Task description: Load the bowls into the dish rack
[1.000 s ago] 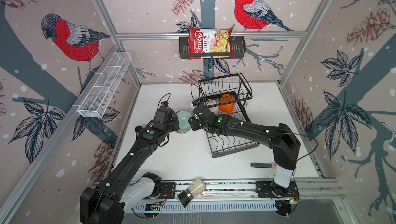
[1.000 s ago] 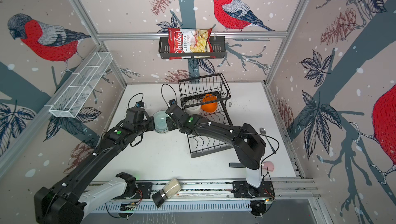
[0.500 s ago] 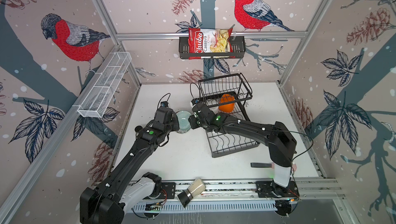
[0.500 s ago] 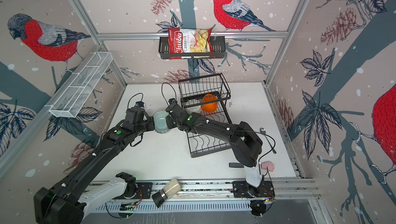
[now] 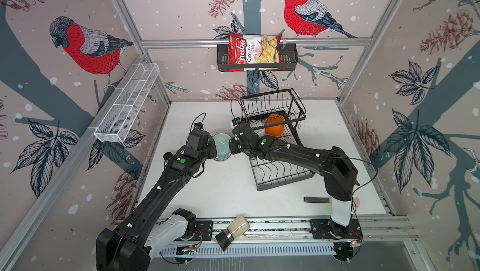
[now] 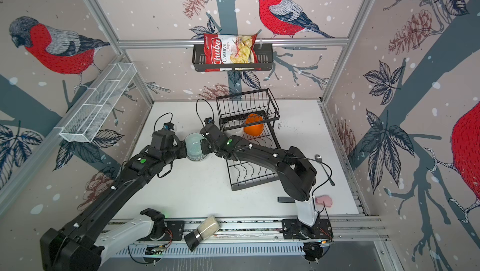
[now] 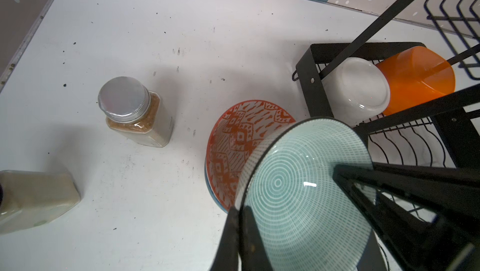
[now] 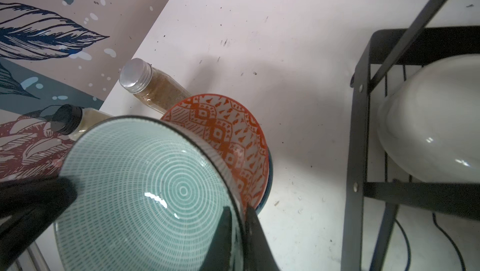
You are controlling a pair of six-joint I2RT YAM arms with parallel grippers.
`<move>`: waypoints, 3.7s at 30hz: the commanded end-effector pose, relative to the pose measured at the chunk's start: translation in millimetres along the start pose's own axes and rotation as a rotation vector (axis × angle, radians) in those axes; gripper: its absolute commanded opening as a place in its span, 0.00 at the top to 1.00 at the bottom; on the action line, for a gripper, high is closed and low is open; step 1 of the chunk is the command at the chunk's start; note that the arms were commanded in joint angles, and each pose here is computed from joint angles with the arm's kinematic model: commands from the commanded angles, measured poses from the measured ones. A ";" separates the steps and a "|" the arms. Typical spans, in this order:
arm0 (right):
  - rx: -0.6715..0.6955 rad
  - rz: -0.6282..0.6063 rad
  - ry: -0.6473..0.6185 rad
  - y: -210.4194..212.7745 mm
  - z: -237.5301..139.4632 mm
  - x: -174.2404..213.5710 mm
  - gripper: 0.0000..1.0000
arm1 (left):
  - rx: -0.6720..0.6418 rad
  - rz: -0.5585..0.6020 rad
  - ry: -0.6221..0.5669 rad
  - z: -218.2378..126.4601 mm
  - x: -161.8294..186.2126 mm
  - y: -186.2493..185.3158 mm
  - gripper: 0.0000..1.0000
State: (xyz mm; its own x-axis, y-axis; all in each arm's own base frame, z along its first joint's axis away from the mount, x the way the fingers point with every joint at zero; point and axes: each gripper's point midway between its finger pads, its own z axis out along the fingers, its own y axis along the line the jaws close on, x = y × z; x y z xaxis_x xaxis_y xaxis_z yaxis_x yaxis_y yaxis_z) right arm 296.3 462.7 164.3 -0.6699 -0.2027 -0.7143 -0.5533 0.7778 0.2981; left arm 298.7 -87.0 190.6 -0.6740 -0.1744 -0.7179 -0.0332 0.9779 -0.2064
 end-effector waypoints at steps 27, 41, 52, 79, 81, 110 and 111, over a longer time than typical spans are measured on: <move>-0.003 -0.075 -0.049 11.6 -40.2 4.7 1.00 | 0.072 -0.056 -0.138 -25.9 -31.0 -10.4 0.04; 0.142 -0.093 -0.031 -35.4 -91.9 35.3 1.00 | 0.227 -0.088 -0.133 -30.6 -35.2 -38.8 0.04; 0.407 -0.080 -0.064 -102.8 -129.5 55.3 1.00 | 0.245 -0.058 -0.098 -20.1 -16.6 -68.7 0.04; 0.992 -0.072 -0.156 -234.8 -172.0 49.4 1.00 | 0.411 0.037 -0.026 -2.4 41.5 -130.7 0.04; 1.010 -0.082 -0.160 -237.2 -172.5 48.0 1.00 | 0.415 0.037 -0.024 -2.5 43.1 -131.0 0.04; 1.246 -0.247 -0.143 -261.3 -161.8 39.3 1.00 | 0.414 0.029 -0.021 0.8 48.5 -129.1 0.04; 1.254 -0.251 -0.143 -262.1 -161.8 38.7 1.00 | 0.413 0.029 -0.021 1.1 48.7 -128.8 0.04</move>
State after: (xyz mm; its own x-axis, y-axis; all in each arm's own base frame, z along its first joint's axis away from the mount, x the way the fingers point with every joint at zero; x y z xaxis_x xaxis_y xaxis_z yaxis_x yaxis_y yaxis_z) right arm 330.2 157.3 147.5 -0.5511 -0.4126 -0.7253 0.1751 0.7927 -0.5840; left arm 268.7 -218.4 175.3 -0.6683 -0.1306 -0.7323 0.2814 0.8669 -0.4115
